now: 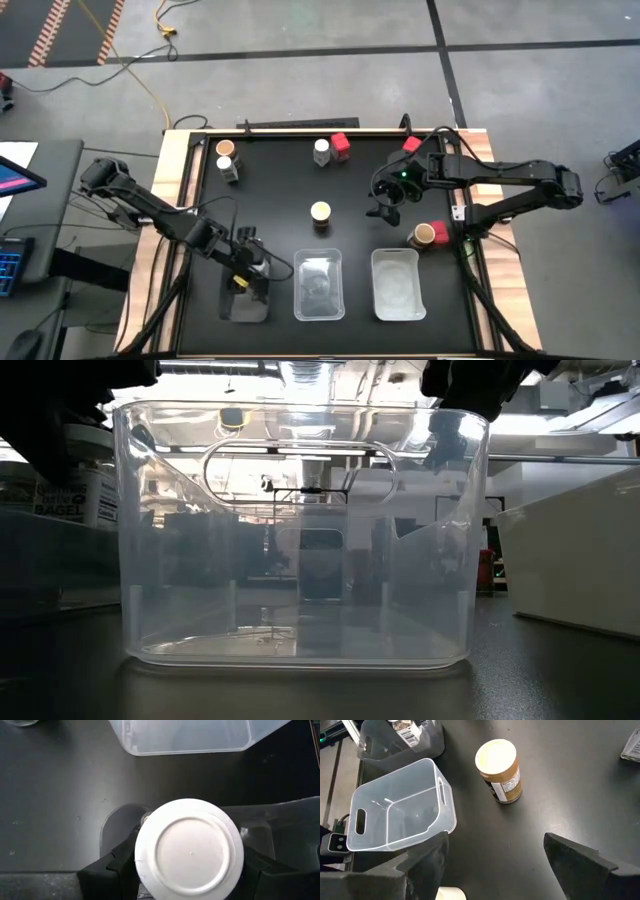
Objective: Sort spices by type
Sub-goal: Put the right white seasoning bottle into the black bin
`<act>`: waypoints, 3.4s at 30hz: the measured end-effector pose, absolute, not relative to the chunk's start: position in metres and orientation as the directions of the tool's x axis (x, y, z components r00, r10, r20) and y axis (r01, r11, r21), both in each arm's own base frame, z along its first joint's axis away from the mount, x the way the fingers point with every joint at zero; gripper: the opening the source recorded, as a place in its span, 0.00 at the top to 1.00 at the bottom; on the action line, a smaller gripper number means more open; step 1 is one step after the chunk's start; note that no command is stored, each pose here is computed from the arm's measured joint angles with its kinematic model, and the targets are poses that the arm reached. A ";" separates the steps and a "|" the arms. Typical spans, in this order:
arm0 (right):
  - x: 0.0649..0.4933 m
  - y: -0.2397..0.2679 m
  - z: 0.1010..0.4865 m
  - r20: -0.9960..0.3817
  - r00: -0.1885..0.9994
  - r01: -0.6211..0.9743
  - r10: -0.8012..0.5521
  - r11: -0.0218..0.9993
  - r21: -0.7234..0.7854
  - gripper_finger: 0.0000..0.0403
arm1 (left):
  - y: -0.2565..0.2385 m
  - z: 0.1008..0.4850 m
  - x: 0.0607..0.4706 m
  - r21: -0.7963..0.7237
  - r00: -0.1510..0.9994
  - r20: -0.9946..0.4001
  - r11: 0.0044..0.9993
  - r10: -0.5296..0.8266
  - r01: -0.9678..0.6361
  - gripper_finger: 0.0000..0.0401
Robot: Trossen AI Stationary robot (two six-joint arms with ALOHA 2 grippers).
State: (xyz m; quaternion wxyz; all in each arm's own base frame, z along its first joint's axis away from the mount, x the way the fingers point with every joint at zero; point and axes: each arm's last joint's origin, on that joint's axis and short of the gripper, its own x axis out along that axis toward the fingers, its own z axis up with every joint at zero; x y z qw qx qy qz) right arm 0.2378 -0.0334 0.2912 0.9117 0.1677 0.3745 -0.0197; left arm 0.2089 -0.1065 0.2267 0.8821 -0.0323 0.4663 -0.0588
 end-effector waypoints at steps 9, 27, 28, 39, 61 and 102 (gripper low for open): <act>0.238 -0.033 0.291 -0.689 0.719 0.161 0.090 0.943 0.291 0.12 | -0.103 0.225 0.206 -0.078 0.530 -0.840 0.993 -0.114 0.090 0.49; 0.238 -0.033 0.291 -0.689 0.719 0.160 0.090 0.944 0.289 0.12 | -0.101 0.214 0.205 -0.096 0.525 -0.841 0.992 -0.128 0.088 0.46; 0.238 -0.033 0.291 -0.689 0.719 0.160 0.090 0.944 0.290 0.12 | -0.101 0.213 0.204 -0.095 0.524 -0.842 0.992 -0.127 0.088 0.46; 0.238 -0.033 0.291 -0.689 0.719 0.160 0.090 0.944 0.290 0.12 | -0.101 0.213 0.204 -0.080 0.521 -0.844 0.991 -0.125 0.107 0.45; 0.238 -0.033 0.291 -0.689 0.719 0.160 0.090 0.944 0.290 0.12 | -0.099 0.213 0.205 -0.082 0.524 -0.844 0.993 -0.117 0.090 0.45; 0.238 -0.033 0.291 -0.689 0.719 0.156 0.090 0.946 0.285 0.12 | -0.096 0.214 0.207 -0.079 0.528 -0.842 0.993 -0.112 0.084 0.35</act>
